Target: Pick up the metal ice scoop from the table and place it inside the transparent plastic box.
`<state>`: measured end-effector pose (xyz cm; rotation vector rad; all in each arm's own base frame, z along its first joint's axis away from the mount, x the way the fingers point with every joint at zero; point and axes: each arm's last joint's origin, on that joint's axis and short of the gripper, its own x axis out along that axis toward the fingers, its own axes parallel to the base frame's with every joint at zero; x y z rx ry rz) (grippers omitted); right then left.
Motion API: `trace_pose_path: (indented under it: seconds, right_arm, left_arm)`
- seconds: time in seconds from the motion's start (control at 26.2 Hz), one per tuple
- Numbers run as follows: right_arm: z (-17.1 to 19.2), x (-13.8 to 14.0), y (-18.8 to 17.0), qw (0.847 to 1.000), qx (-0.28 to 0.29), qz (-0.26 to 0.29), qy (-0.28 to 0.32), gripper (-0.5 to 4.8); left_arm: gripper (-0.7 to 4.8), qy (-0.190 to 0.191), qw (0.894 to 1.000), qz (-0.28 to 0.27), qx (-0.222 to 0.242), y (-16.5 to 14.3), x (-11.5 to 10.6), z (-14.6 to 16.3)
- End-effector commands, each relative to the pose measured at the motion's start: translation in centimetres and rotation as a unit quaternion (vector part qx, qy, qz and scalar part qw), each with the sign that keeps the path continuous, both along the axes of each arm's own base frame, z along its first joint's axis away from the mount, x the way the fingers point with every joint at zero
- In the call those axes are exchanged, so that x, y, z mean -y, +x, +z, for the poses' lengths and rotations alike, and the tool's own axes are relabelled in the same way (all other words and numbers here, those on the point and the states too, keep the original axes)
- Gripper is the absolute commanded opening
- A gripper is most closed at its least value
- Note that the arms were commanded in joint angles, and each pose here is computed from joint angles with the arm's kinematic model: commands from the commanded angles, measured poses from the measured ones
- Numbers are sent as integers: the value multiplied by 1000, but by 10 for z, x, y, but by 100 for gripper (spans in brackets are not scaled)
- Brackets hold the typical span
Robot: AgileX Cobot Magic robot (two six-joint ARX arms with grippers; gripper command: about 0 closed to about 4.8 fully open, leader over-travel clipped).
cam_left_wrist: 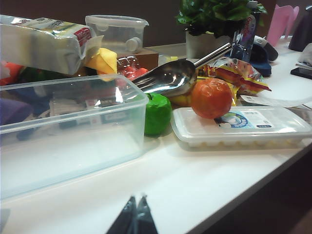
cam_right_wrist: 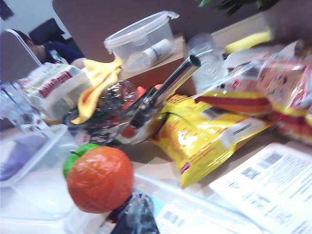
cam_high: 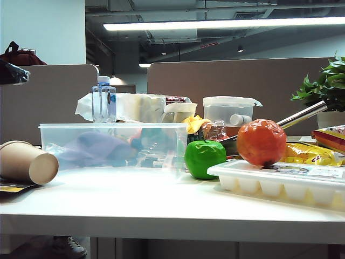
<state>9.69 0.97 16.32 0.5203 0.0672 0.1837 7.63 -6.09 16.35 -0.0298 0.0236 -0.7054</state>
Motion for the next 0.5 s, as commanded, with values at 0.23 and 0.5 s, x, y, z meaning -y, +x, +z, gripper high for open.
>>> trace_pose_path:
  seconds: [0.23,0.5]
  right_arm:
    - [2,0,0,999,3,2,44,-4]
    - [2,-1,0,999,1,21,44,-4]
  left_arm:
    - [-5,-4,1000,-1,5,0,0,2]
    - [-5,8,1000,-1,-11,2,1,0]
